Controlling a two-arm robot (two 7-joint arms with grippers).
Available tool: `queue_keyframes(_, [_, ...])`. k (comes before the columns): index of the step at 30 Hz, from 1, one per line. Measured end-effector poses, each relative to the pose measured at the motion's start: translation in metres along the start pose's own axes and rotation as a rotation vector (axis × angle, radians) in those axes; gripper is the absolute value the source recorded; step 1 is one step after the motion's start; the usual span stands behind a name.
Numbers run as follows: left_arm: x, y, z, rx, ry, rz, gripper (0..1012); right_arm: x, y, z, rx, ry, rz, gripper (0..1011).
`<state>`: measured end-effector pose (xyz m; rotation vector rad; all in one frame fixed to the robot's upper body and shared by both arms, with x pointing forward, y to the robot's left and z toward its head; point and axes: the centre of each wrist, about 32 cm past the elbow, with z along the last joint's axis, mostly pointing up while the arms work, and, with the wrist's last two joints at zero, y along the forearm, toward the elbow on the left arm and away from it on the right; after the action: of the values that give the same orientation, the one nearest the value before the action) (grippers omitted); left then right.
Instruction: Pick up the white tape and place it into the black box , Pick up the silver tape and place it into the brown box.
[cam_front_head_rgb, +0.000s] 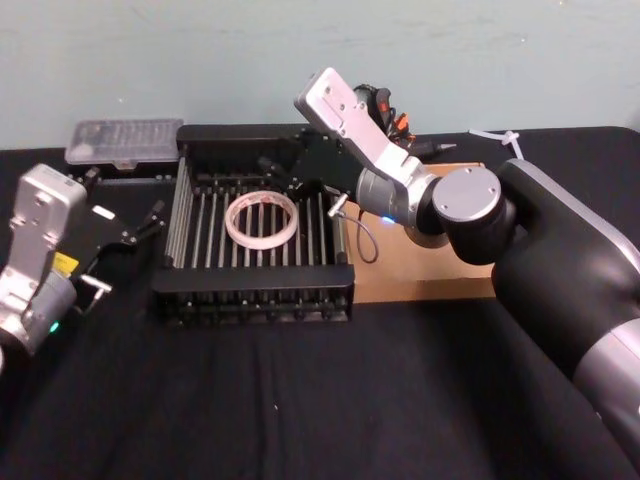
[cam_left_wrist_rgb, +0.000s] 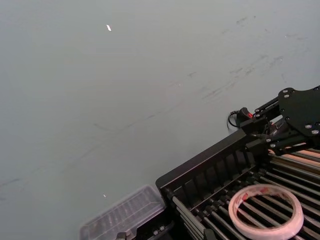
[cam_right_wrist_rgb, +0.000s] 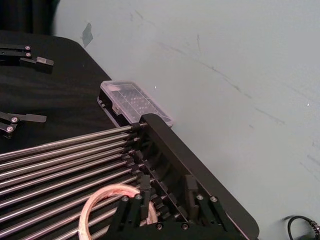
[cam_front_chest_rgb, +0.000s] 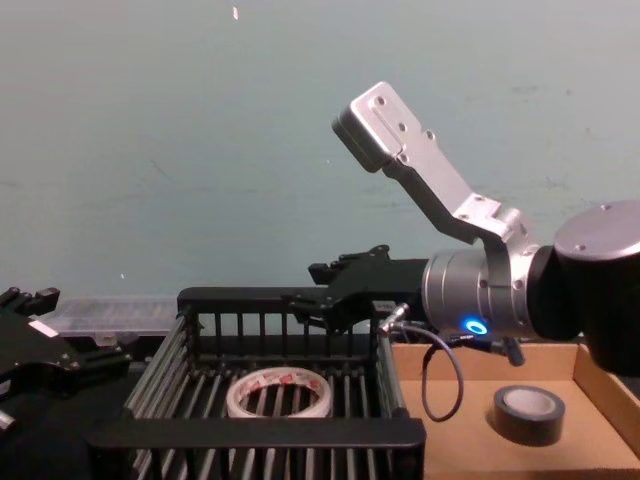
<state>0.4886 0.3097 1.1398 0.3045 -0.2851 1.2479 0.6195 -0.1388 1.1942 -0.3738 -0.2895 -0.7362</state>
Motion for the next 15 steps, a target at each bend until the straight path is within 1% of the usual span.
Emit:
queue_keyframes(2, [0.0, 0.0, 0.0, 0.0, 0.0, 0.0, 1001, 0.0, -0.0001, -0.0001, 0.0, 0.0, 0.0, 470])
queue_keyframes(3, [0.0, 0.0, 0.0, 0.0, 0.0, 0.0, 1001, 0.0, -0.0001, -0.0002, 0.0, 0.0, 0.0, 530])
queue_keyframes(4, [0.0, 0.0, 0.0, 0.0, 0.0, 0.0, 1001, 0.0, -0.0002, -0.0002, 0.0, 0.0, 0.0, 550])
queue_keyframes(5, [0.0, 0.0, 0.0, 0.0, 0.0, 0.0, 1002, 0.0, -0.0002, -0.0002, 0.0, 0.0, 0.0, 613])
queue_keyframes(8, [0.0, 0.0, 0.0, 0.0, 0.0, 0.0, 1001, 0.0001, -0.0002, -0.0002, 0.0, 0.0, 0.0, 671])
queue_keyframes(9, [0.0, 0.0, 0.0, 0.0, 0.0, 0.0, 1001, 0.0001, -0.0003, -0.0002, 0.0, 0.001, 0.0, 730])
queue_keyframes(10, [0.0, 0.0, 0.0, 0.0, 0.0, 0.0, 1001, 0.0001, -0.0003, -0.0001, 0.0, 0.001, 0.0, 748])
queue_keyframes(11, [0.0, 0.0, 0.0, 0.0, 0.0, 0.0, 1001, 0.0001, -0.0003, -0.0001, 0.001, 0.001, 0.0, 787])
queue_keyframes(12, [0.0, 0.0, 0.0, 0.0, 0.0, 0.0, 1001, 0.0001, -0.0003, -0.0001, 0.001, 0.001, 0.0, 787])
queue_keyframes(14, [0.0, 0.0, 0.0, 0.0, 0.0, 0.0, 1001, 0.0001, -0.0003, 0.0, 0.001, 0.001, 0.0, 860])
queue_keyframes(15, [0.0, 0.0, 0.0, 0.0, 0.0, 0.0, 1001, 0.0001, -0.0003, 0.0, 0.001, 0.001, 0.0, 868])
